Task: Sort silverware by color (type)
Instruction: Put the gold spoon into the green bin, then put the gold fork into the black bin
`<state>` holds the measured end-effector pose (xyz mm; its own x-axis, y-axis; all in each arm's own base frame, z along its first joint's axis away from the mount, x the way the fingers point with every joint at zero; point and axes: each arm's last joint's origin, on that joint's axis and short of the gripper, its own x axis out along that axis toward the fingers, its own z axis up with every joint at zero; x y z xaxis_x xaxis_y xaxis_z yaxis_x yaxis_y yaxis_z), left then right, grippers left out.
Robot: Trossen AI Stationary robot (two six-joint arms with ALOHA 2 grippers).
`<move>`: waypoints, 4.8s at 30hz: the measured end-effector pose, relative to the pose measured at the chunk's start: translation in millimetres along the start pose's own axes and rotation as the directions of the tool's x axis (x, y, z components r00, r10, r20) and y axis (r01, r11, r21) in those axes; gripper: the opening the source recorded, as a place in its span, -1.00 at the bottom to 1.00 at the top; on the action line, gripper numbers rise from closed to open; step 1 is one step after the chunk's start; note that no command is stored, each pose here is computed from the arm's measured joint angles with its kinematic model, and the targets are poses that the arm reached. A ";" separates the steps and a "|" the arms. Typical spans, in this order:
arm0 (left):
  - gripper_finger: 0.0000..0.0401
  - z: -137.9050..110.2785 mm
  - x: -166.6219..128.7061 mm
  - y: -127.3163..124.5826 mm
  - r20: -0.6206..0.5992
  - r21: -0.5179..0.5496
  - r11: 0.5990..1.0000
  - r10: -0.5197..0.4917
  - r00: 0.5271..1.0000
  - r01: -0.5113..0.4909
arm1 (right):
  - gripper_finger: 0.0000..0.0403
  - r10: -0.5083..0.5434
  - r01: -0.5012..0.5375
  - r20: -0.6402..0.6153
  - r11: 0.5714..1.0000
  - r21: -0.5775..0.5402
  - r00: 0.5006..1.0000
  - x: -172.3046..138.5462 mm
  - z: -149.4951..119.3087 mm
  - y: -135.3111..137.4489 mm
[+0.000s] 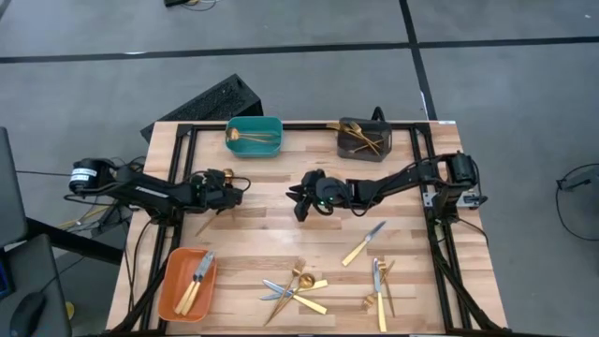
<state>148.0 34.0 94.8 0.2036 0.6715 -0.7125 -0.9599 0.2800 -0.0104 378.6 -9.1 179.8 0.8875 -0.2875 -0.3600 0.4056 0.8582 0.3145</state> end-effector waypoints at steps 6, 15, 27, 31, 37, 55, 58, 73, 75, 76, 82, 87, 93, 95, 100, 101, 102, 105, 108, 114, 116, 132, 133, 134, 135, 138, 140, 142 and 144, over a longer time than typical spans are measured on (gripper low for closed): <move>-0.82 -2.0 2.7 -1.1 -0.002 0.005 1.000 0.004 1.000 -0.004 | -0.34 -0.024 0.021 -0.050 0.998 -0.067 0.998 -0.2 -5.0 -2.5; -0.97 4.1 -7.2 -6.7 0.030 0.033 0.994 -0.107 0.994 0.106 | -0.34 -0.029 0.024 -0.056 0.997 -0.072 0.998 -0.1 -5.6 -3.1; -0.98 46.9 -75.5 -29.9 0.397 0.297 0.849 -0.527 0.751 0.438 | -0.34 0.050 -0.051 0.044 0.998 0.032 0.998 0.5 6.2 1.0; -0.99 49.7 -96.5 -38.1 0.389 0.460 0.696 -0.716 0.580 0.551 | -0.34 0.176 -0.186 0.116 0.979 0.083 0.978 -2.9 12.9 13.7; -0.99 44.9 -111.8 -43.8 0.327 0.599 0.534 -0.843 0.426 0.596 | -0.34 0.160 -0.169 0.109 0.983 0.078 0.981 -4.8 3.6 23.7; -0.98 58.2 -138.9 -66.9 0.399 0.837 0.230 -0.877 -0.267 0.497 | 0.01 0.379 -0.227 0.400 0.898 -0.378 0.834 -27.2 43.5 82.3; -0.98 57.1 -133.5 -71.4 0.410 0.845 0.229 -0.858 -0.309 0.484 | 0.13 0.367 -0.196 0.362 0.881 -0.431 0.857 -23.7 54.9 89.5; -0.97 67.3 -132.8 -109.2 0.400 0.854 0.222 -0.859 -0.319 0.470 | -0.09 0.428 -0.287 0.172 0.804 -0.521 0.887 -16.3 75.0 98.7; -0.97 67.1 -132.3 -110.2 0.400 0.857 0.229 -0.860 -0.316 0.462 | -0.20 0.419 -0.287 0.152 0.803 -0.522 0.895 -15.3 73.2 97.5; -0.97 67.1 -132.2 -110.2 0.402 0.857 0.232 -0.860 -0.314 0.460 | -0.26 0.415 -0.286 0.147 0.803 -0.522 0.898 -15.0 72.9 96.9; -0.96 66.9 -129.6 -111.3 0.407 0.850 0.248 -0.870 -0.279 0.466 | -0.81 0.416 -0.269 0.140 0.773 -0.575 0.898 -14.8 72.2 96.7; -0.90 62.5 -126.3 -104.7 0.539 0.740 0.431 -0.839 -0.072 0.516 | -0.80 0.301 -0.186 0.132 0.820 -0.541 0.944 -6.5 75.1 79.1; -0.70 57.8 -126.1 -67.5 0.765 0.427 0.816 -0.556 0.325 0.389 | -0.80 0.100 -0.066 0.061 0.908 -0.414 0.993 8.9 80.4 36.5; -0.64 55.5 -123.3 -56.3 0.776 0.360 0.873 -0.476 0.415 0.329 | -0.80 0.053 -0.024 0.065 0.921 -0.390 0.996 12.7 86.0 22.0; -0.53 44.8 -111.0 -36.1 0.739 0.328 0.890 -0.451 0.500 0.317 | -0.80 -0.110 0.111 0.022 0.929 -0.353 0.994 20.0 131.4 -22.2; -0.52 41.6 -106.9 -33.1 0.726 0.327 0.889 -0.454 0.517 0.321 | -0.80 -0.144 0.141 0.017 0.927 -0.348 0.989 27.4 140.0 -29.9; -0.51 39.8 -103.9 -31.1 0.715 0.323 0.888 -0.456 0.530 0.329 | -0.80 -0.168 0.165 0.019 0.925 -0.342 0.986 33.9 150.5 -37.6; -0.51 39.3 -96.1 -25.8 0.703 0.296 0.899 -0.433 0.564 0.322 | -0.80 -0.239 0.191 -0.091 0.912 -0.364 0.967 55.8 162.3 -59.7; -0.52 39.9 -92.6 -22.3 0.698 0.289 0.901 -0.429 0.573 0.322 | -0.80 -0.205 0.142 -0.134 0.915 -0.377 0.969 83.9 174.1 -73.0; -0.52 30.3 -83.8 -20.0 0.631 0.382 0.873 -0.487 0.604 0.305 | -0.80 -0.217 0.107 -0.220 0.900 -0.423 0.951 140.6 163.1 -100.1; -0.52 28.1 -81.3 -20.1 0.613 0.387 0.872 -0.487 0.622 0.301 | -0.80 -0.232 0.102 -0.261 0.897 -0.430 0.937 151.9 156.3 -105.5; -0.52 25.0 -80.0 -19.1 0.417 0.420 0.838 -0.519 0.746 0.348 | 0.30 -0.271 0.140 -0.300 0.909 -0.394 0.915 125.2 182.5 -92.1; -0.52 24.7 -80.0 -17.5 0.381 0.421 0.842 -0.502 0.776 0.338 | 0.33 -0.273 0.149 -0.283 0.907 -0.393 0.919 122.2 186.0 -87.6; -0.52 24.2 -79.9 -15.5 0.342 0.414 0.848 -0.481 0.807 0.330 | 0.34 -0.278 0.152 -0.286 0.906 -0.395 0.917 117.8 188.1 -83.4; -0.52 23.3 -79.7 -13.4 0.294 0.404 0.853 -0.463 0.836 0.330 | 0.34 -0.280 0.149 -0.293 0.905 -0.398 0.914 114.3 188.5 -78.4; -0.52 16.6 -76.5 -3.7 0.136 0.365 0.869 -0.405 0.904 0.334 | 0.32 -0.263 0.121 -0.316 0.906 -0.405 0.912 104.0 189.7 -61.8; -0.52 10.6 -73.2 2.1 0.039 0.333 0.880 -0.372 0.927 0.339 | 0.29 -0.227 0.071 -0.357 0.913 -0.401 0.906 101.6 185.0 -51.8; -0.51 6.8 -71.3 7.4 -0.022 0.309 0.892 -0.339 0.940 0.329 | 0.26 -0.193 0.016 -0.414 0.919 -0.394 0.890 101.1 176.7 -44.2; -0.49 4.4 -70.2 10.8 -0.058 0.290 0.903 -0.315 0.947 0.318 | 0.23 -0.165 -0.028 -0.457 0.922 -0.386 0.874 101.2 169.5 -37.8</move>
<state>124.2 -7.1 147.8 0.4841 0.5078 -0.7126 -0.7457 0.6655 -0.0323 490.1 -142.6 280.5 0.6089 -0.1986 -0.7680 0.2651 0.9634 -0.0390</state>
